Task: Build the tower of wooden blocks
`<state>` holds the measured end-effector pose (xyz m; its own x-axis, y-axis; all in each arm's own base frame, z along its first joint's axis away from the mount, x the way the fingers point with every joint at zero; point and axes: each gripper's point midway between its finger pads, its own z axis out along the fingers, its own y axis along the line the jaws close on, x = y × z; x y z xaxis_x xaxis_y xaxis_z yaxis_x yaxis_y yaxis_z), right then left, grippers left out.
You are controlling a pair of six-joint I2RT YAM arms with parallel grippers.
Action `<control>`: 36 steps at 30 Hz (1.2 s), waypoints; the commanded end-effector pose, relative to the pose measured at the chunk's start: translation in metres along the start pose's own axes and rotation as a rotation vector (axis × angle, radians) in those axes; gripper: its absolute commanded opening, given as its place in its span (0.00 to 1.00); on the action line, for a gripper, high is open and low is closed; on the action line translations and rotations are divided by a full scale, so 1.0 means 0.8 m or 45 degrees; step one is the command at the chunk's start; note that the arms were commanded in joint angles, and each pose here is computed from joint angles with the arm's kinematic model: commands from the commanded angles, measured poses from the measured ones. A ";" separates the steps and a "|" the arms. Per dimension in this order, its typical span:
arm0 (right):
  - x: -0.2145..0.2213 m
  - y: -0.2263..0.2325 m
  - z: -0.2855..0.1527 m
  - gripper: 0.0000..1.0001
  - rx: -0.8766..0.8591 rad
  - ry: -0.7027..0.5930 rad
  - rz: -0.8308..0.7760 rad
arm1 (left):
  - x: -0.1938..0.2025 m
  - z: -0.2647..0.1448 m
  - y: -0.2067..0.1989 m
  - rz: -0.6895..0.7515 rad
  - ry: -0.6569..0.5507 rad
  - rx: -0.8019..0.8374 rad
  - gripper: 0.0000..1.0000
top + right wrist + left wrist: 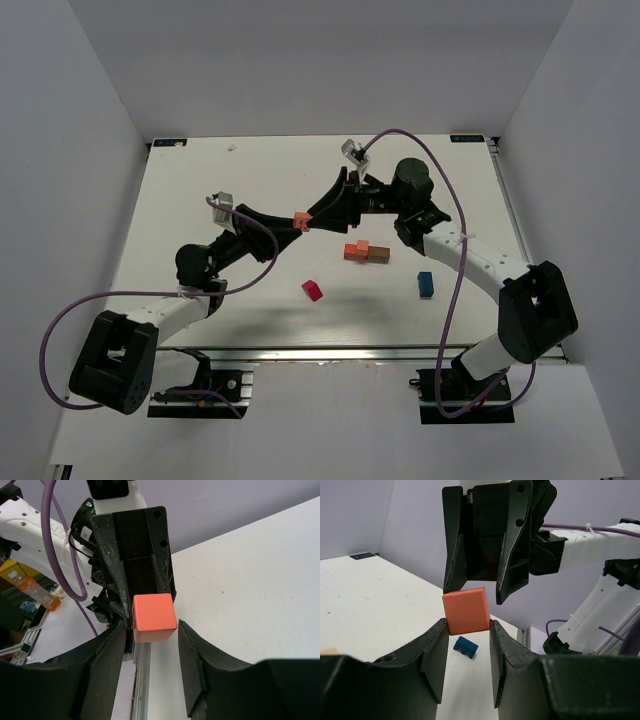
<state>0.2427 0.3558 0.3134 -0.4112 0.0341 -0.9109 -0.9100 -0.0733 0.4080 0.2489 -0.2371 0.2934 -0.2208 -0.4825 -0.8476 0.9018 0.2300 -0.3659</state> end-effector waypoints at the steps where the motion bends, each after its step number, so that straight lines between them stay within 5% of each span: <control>1: -0.013 0.003 0.008 0.52 -0.031 -0.019 -0.033 | -0.085 -0.009 -0.095 0.442 -0.358 0.343 0.00; 8: -0.007 -0.003 0.010 0.52 -0.011 -0.012 -0.018 | -0.088 -0.014 -0.099 0.451 -0.375 0.340 0.00; 17: -0.017 0.007 0.010 0.26 -0.054 -0.057 -0.075 | -0.086 -0.011 -0.097 0.419 -0.362 0.343 0.03; 19: -0.022 0.011 0.010 0.22 -0.062 -0.060 -0.106 | -0.086 -0.008 -0.090 0.375 -0.357 0.321 0.21; 20: -0.023 0.010 0.008 0.21 -0.054 -0.062 -0.119 | -0.085 -0.007 -0.087 0.363 -0.352 0.307 0.37; 22: -0.023 0.007 0.006 0.17 -0.029 -0.042 -0.157 | -0.082 -0.002 -0.076 0.335 -0.325 0.266 0.51; 23: -0.024 0.001 0.002 0.16 -0.007 -0.035 -0.164 | -0.082 -0.001 -0.073 0.328 -0.318 0.252 0.63; 24: -0.025 -0.002 -0.002 0.14 0.010 -0.028 -0.174 | -0.079 0.001 -0.066 0.309 -0.295 0.225 0.87; 25: -0.027 -0.003 -0.006 0.13 0.025 -0.024 -0.187 | -0.078 0.002 -0.063 0.323 -0.286 0.210 0.96; 32: 0.003 -0.065 -0.058 0.13 0.241 0.201 -0.363 | -0.085 -0.001 -0.028 0.363 -0.251 -0.049 0.98; 36: 0.039 -0.093 -0.108 0.17 0.373 0.628 -0.726 | -0.108 -0.034 0.049 0.313 -0.309 -0.604 0.98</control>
<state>0.3076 0.3087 0.2728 -0.1326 -0.1890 -0.9730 -0.9819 0.1587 0.1030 0.2481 -0.2012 0.3535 0.0762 -0.5575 -0.8267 0.8634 0.4517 -0.2250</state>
